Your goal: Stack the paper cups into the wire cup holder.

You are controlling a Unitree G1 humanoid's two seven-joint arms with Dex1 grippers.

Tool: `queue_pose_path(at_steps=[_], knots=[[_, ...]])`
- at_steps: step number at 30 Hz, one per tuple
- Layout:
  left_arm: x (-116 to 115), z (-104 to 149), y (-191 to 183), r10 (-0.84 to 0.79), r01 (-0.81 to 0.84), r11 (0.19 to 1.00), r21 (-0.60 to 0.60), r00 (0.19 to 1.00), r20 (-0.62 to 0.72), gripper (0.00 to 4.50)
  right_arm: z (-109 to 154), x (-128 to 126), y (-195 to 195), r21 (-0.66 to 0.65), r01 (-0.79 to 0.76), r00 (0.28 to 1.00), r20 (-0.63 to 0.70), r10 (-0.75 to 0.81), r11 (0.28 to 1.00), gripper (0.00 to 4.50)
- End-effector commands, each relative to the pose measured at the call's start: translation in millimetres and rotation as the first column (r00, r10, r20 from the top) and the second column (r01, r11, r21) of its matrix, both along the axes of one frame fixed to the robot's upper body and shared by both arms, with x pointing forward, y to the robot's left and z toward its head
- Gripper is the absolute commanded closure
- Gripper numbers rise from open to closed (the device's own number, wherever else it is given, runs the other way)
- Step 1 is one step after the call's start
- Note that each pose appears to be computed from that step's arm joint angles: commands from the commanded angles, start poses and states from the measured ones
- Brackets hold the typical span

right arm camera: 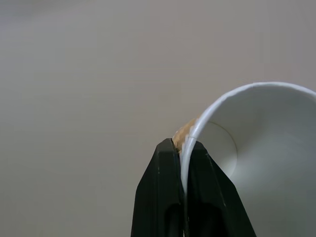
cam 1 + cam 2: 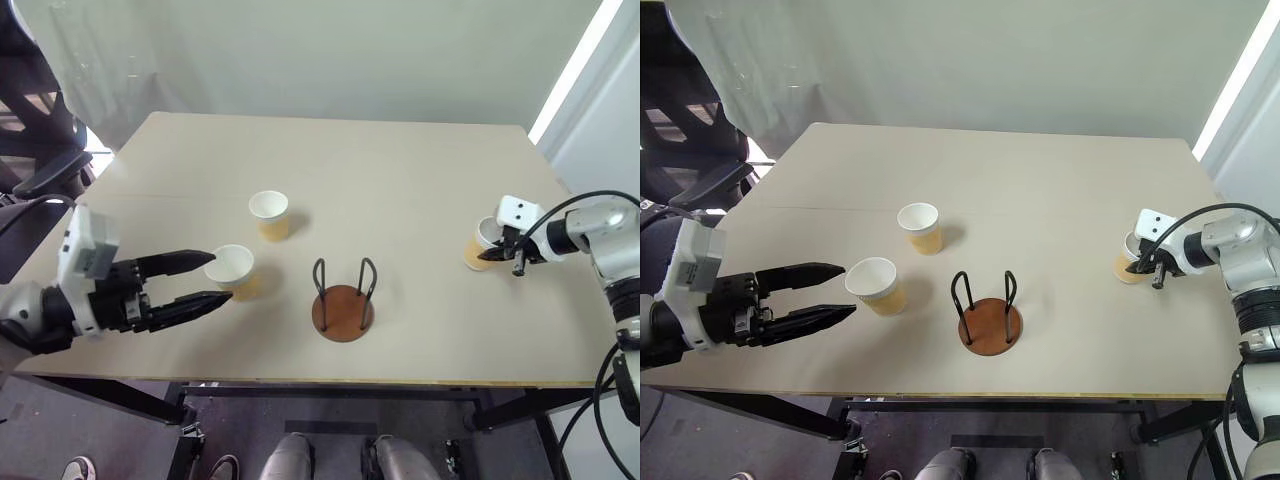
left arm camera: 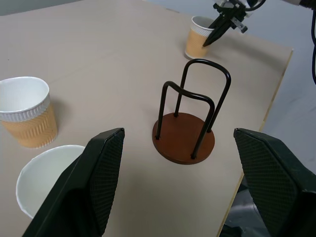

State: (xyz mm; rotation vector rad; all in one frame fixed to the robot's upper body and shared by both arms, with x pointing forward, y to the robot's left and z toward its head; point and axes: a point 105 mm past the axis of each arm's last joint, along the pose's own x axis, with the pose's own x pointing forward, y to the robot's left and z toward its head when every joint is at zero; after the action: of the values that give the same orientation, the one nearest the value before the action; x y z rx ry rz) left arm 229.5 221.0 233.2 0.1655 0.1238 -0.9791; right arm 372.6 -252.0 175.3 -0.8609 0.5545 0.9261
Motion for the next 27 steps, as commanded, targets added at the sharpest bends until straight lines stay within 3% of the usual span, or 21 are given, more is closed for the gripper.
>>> queue_pose_path(at_steps=[1, 6, 13, 21, 27], knots=[[-2, 10, -3, -0.024, 0.023, 1.0, 0.013, 0.998, 0.051, 0.7, 44, -13, 27, 0.06, -0.157, 0.985, 0.078, 0.152, 0.986, 4.47], [-5, 8, -3, -0.046, 0.045, 0.999, 0.02, 0.998, 0.041, 0.7, 98, -49, 86, 0.164, -0.416, 0.906, 0.155, 0.394, 0.894, 4.47], [-4, -5, 0, -0.027, 0.027, 0.999, 0.031, 1.0, 0.014, 0.7, 135, -91, 164, 0.281, -0.626, 0.78, 0.257, 0.571, 0.728, 4.47], [-2, -10, -1, -0.02, 0.02, 0.999, 0.036, 1.0, 0.011, 0.7, 120, -105, 216, 0.316, -0.664, 0.747, 0.25, 0.616, 0.678, 4.47], [-4, -11, -1, -0.011, 0.011, 0.999, 0.038, 1.0, 0.009, 0.7, 96, -101, 222, 0.27, -0.643, 0.766, 0.194, 0.613, 0.717, 4.47]])
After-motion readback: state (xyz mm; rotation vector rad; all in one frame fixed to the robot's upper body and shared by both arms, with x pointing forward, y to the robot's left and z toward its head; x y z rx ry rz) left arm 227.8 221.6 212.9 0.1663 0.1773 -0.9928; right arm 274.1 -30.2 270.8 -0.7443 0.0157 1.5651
